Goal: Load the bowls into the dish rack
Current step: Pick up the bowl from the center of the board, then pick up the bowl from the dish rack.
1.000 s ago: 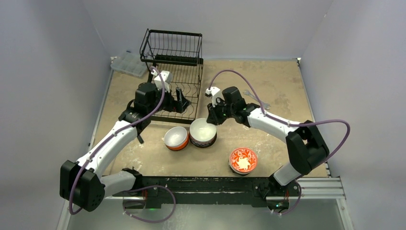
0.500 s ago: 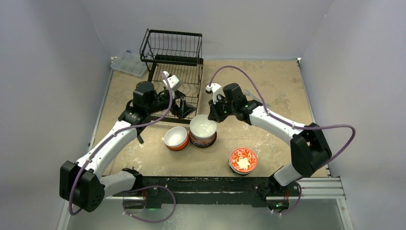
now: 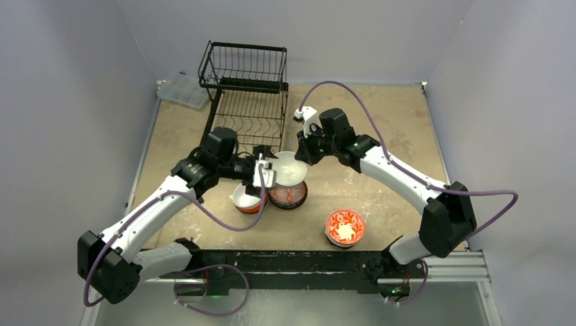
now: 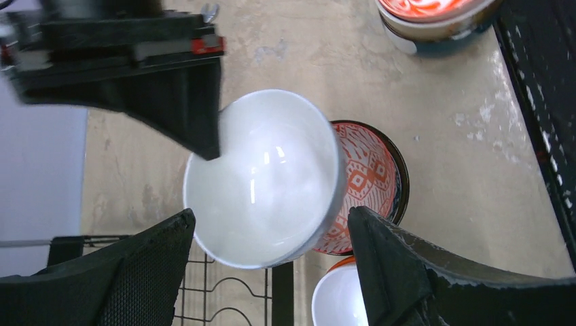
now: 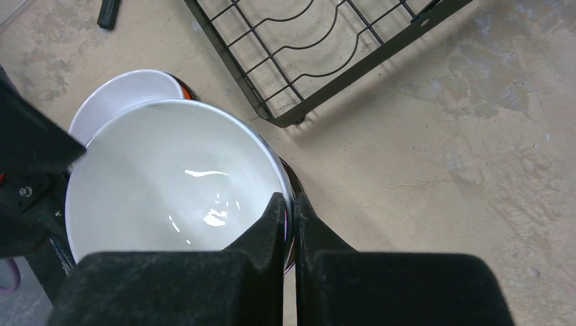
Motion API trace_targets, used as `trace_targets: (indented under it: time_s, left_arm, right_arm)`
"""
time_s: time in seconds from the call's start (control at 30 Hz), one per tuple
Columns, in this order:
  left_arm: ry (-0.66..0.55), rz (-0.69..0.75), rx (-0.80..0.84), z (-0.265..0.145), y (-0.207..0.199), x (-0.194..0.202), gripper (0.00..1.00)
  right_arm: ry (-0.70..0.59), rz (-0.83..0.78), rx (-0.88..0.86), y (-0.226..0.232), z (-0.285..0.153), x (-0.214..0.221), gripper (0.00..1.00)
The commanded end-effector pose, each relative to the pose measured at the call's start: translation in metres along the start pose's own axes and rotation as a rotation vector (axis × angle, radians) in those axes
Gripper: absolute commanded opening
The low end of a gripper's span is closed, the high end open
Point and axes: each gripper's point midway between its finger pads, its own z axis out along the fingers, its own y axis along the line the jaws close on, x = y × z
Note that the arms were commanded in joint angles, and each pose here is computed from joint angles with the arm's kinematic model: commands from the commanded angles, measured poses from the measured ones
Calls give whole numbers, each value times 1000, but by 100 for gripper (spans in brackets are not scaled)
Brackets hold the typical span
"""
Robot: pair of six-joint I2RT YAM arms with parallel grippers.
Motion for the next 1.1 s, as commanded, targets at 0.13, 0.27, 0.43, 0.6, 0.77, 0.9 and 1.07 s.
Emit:
trace_targets:
  time_s: [0.13, 0.27, 0.43, 0.6, 0.77, 0.9, 1.07]
  left_arm:
    - [115, 298, 82, 10, -7, 2, 81]
    - [191, 302, 133, 20, -16, 14, 72]
    - [258, 305, 154, 29, -20, 22, 48]
    - [274, 313, 137, 28, -14, 17, 9]
    - [251, 260, 83, 27, -9, 8, 0]
    - [230, 190, -4, 25, -1, 3, 0]
    - [195, 84, -181, 20, 16, -2, 0]
  right_arm:
    - [-101, -26, -9, 9, -17, -45, 0]
    - [-105, -27, -20, 11, -17, -48, 0]
    - [-106, -31, -23, 12, -18, -49, 0]
    - [-104, -29, -9, 9, -17, -49, 0]
    - [-118, 3, -12, 10, -19, -45, 12]
    - [-182, 45, 64, -1, -24, -47, 65]
    - [-295, 138, 101, -10, -44, -56, 99]
